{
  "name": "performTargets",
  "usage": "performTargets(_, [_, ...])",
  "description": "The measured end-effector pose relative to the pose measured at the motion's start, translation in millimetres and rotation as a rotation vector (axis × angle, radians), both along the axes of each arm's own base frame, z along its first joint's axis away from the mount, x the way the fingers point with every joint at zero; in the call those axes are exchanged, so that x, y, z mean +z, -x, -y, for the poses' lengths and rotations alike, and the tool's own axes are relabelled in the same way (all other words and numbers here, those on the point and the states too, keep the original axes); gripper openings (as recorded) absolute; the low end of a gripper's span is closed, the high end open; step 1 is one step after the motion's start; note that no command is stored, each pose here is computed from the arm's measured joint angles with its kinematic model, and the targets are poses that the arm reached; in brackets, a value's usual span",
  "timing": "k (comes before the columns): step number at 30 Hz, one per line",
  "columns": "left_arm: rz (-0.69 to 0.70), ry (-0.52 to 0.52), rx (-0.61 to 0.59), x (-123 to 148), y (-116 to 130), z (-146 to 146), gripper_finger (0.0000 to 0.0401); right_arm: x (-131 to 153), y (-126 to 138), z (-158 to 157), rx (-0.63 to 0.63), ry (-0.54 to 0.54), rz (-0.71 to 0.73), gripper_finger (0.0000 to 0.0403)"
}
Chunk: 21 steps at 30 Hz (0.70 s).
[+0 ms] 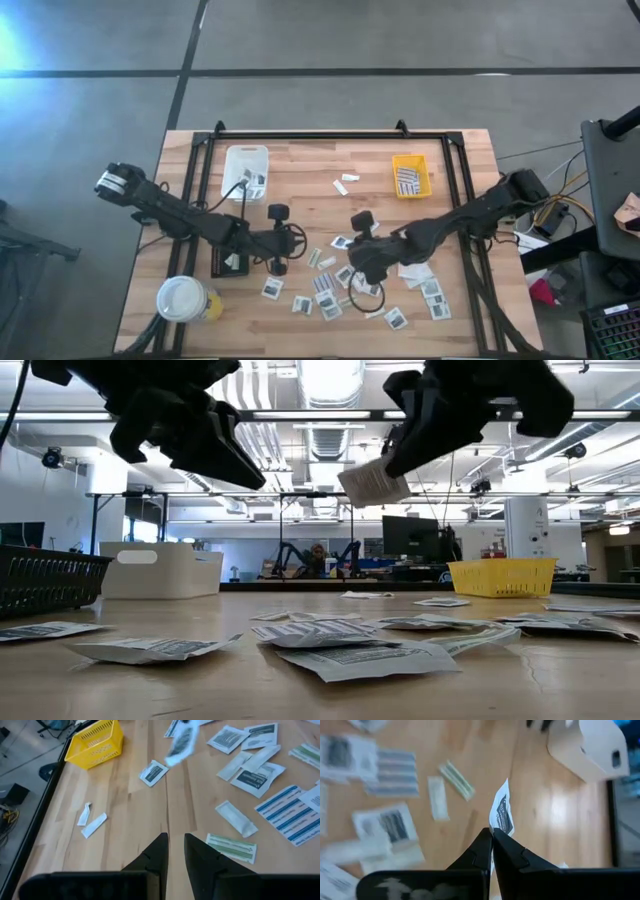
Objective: Pick & Place First Aid Supplies
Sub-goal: Put the gray towelette pack into the white bin
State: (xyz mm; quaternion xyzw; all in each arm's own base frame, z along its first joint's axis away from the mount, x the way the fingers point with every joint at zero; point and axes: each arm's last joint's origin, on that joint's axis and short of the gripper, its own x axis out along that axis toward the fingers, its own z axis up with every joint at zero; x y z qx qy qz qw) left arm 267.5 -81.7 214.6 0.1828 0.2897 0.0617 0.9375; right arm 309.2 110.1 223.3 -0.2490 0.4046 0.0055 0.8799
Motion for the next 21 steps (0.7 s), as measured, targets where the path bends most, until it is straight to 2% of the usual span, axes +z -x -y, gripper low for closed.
performTargets(3, [0.013, 0.025, 0.014, 0.6, -0.4, 0.1, 0.0065, -4.0, 0.2, -0.5, 0.028, -0.08, 0.108, 0.0008])
performTargets(8, [0.031, 0.05, 0.028, 1.5, -1.1, 0.3, 0.0065, -16.0, -1.5, 0.7, 0.024, -0.13, 0.223, 0.0008])
performTargets(21, [0.065, 0.081, 0.069, 2.2, -4.7, -3.3, 0.0065, -33.3, -10.5, 26.6, -0.109, -0.188, 0.266, 0.0008])
